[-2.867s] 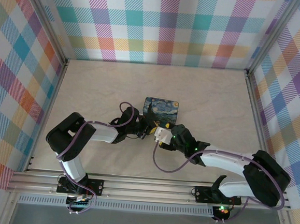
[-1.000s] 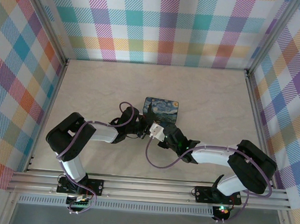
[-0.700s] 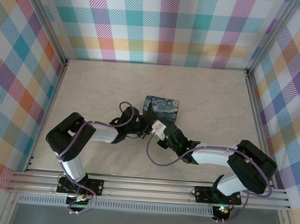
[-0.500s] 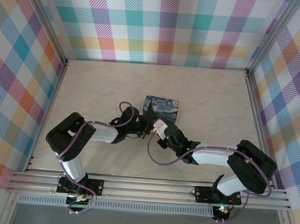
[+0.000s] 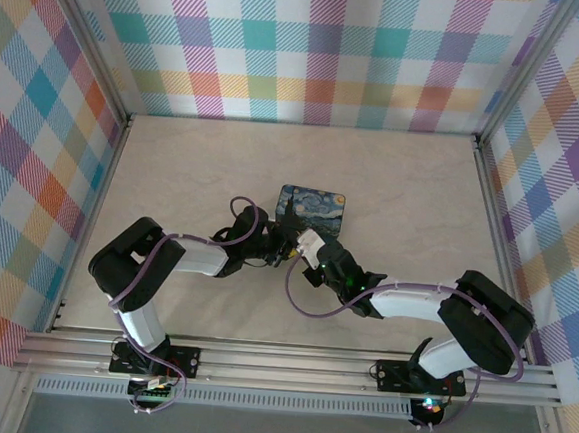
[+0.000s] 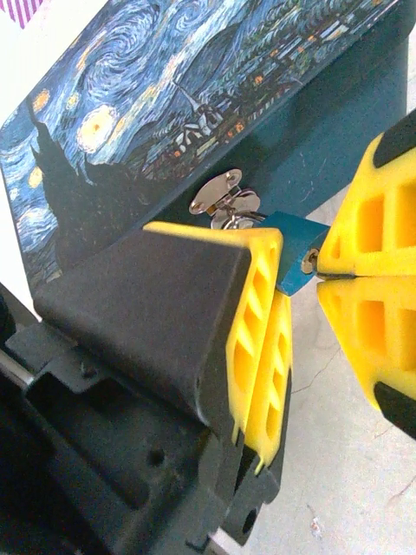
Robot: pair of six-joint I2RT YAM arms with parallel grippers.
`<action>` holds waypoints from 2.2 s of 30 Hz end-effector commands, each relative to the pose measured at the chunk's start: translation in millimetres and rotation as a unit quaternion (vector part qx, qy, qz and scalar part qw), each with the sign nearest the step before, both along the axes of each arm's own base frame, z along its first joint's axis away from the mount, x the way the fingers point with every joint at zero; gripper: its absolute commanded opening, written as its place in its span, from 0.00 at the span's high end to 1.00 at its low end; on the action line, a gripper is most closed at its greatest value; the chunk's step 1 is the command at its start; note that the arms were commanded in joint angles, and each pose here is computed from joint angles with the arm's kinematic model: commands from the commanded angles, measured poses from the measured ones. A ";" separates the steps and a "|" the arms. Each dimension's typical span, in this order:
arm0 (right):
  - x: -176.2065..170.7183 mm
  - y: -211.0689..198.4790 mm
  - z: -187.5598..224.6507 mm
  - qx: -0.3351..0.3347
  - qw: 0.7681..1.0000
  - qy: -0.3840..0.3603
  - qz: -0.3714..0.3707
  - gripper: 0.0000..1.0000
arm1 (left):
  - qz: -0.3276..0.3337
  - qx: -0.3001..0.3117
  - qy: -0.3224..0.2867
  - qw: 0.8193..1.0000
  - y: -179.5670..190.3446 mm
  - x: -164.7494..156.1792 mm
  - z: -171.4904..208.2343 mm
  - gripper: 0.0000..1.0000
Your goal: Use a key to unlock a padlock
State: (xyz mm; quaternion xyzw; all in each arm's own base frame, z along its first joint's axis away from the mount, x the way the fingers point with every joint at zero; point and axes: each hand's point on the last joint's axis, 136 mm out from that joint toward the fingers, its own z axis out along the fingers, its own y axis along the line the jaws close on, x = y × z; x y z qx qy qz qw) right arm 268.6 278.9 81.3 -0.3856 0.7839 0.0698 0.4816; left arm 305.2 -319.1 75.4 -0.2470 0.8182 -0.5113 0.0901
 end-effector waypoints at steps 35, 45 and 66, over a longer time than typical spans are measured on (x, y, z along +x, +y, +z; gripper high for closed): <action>-14.4 1.4 15.0 0.235 0.959 0.125 -0.100 1.00 | 0.035 0.085 -0.066 0.994 84.0 22.2 43.9 0.37; -15.8 -14.3 -0.9 0.317 0.899 0.221 -0.206 1.00 | 0.042 0.096 -0.070 0.992 90.2 19.8 45.3 0.36; -21.5 -20.7 -32.0 0.374 0.823 0.331 -0.270 1.00 | 0.046 0.103 -0.068 0.991 93.9 17.2 43.7 0.34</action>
